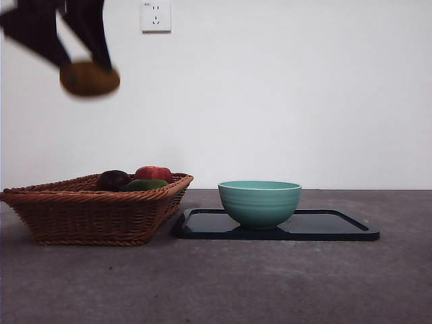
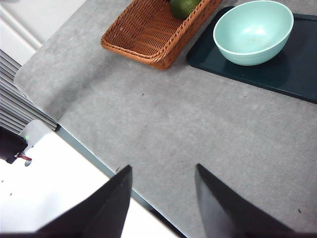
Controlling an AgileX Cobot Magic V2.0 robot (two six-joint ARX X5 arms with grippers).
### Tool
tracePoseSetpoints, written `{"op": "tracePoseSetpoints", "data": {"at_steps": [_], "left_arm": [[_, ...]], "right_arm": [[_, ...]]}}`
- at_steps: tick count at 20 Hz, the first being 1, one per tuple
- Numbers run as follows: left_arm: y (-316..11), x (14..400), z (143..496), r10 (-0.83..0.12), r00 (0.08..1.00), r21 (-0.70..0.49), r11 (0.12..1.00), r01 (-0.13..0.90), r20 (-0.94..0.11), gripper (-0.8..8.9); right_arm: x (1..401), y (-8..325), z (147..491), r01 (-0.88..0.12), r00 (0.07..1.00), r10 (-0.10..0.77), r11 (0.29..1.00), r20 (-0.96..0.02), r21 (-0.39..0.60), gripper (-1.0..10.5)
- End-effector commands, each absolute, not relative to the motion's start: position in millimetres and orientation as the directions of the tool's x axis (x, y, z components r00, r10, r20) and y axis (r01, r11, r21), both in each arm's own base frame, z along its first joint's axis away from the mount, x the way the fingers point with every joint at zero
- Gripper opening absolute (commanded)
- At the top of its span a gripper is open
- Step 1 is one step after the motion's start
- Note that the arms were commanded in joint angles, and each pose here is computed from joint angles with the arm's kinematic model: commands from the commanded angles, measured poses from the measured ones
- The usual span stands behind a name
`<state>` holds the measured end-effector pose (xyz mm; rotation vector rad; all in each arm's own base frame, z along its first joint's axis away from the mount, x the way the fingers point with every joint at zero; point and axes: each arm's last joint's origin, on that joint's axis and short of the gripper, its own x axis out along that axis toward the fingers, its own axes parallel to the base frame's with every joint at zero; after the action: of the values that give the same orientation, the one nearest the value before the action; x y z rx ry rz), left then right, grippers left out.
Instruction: Pick up the wifruite, put it on the bowl, pick up the plate, put it on desk
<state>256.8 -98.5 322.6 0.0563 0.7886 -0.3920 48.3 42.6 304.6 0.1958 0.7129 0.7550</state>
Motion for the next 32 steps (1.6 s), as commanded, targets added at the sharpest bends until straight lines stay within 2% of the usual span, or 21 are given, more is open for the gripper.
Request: {"op": "tracePoseSetpoints", "data": {"at_steps": [1, 7, 14, 16, 18, 21, 23, 25, 28, 31, 32], "left_arm": [[-103.7, 267.5, 297.1, -0.305, 0.645, -0.147, 0.946, 0.288, -0.701, 1.84], [-114.2, 298.4, 240.8, -0.212, 0.595, -0.118, 0.974, 0.193, -0.775, 1.83], [-131.1, 317.7, 192.7, -0.177, 0.524, -0.084, 0.977, 0.196, -0.833, 1.92], [-134.7, 316.7, 187.7, -0.175, 0.504, -0.080, 0.976, 0.204, -0.846, 3.22], [-138.0, 315.4, 189.1, -0.182, 0.508, -0.081, 0.973, 0.215, -0.842, 3.53], [-137.8, 309.2, 208.2, -0.206, 0.551, -0.092, 0.970, 0.226, -0.809, 3.52], [-133.1, 298.8, 235.6, -0.231, 0.607, -0.105, 0.966, 0.237, -0.760, 3.52], [-126.0, 281.4, 266.7, -0.262, 0.658, -0.099, 0.957, 0.274, -0.706, 3.51], [-119.0, 236.9, 310.9, -0.420, 0.643, -0.131, 0.885, 0.447, -0.641, 3.46], [-108.3, 186.1, 344.5, -0.633, 0.538, -0.207, 0.733, 0.648, -0.557, 3.43], [-103.5, 173.2, 349.8, -0.662, 0.511, -0.204, 0.699, 0.686, -0.549, 3.43]], "right_arm": [[47.5, 42.4, 310.6, -0.572, 0.520, 0.695, 0.715, -0.496, 0.402, 2.0], [48.4, 42.8, 312.1, -0.569, 0.531, 0.697, 0.715, -0.481, 0.408, 2.0], [48.7, 42.5, 312.1, -0.559, 0.543, 0.687, 0.725, -0.483, 0.402, 2.0], [48.7, 42.6, 312.1, -0.559, 0.543, 0.687, 0.725, -0.483, 0.403, 2.0], [48.7, 42.5, 312.1, -0.558, 0.543, 0.687, 0.725, -0.483, 0.404, 2.0], [49.0, 42.5, 312.1, -0.543, 0.550, 0.681, 0.731, -0.483, 0.413, 2.2], [50.1, 42.3, 312.8, -0.520, 0.571, 0.667, 0.745, -0.479, 0.418, 2.8], [53.5, 43.8, 316.0, -0.500, 0.602, 0.659, 0.751, -0.451, 0.431, 2.8], [67.3, 51.1, 319.3, -0.459, 0.651, 0.621, 0.780, -0.437, 0.424, 2.8], [87.6, 65.0, 316.1, -0.442, 0.633, 0.608, 0.792, -0.479, 0.420, 2.8], [92.5, 68.1, 314.4, -0.433, 0.631, 0.598, 0.800, -0.495, 0.415, 2.8]]}}
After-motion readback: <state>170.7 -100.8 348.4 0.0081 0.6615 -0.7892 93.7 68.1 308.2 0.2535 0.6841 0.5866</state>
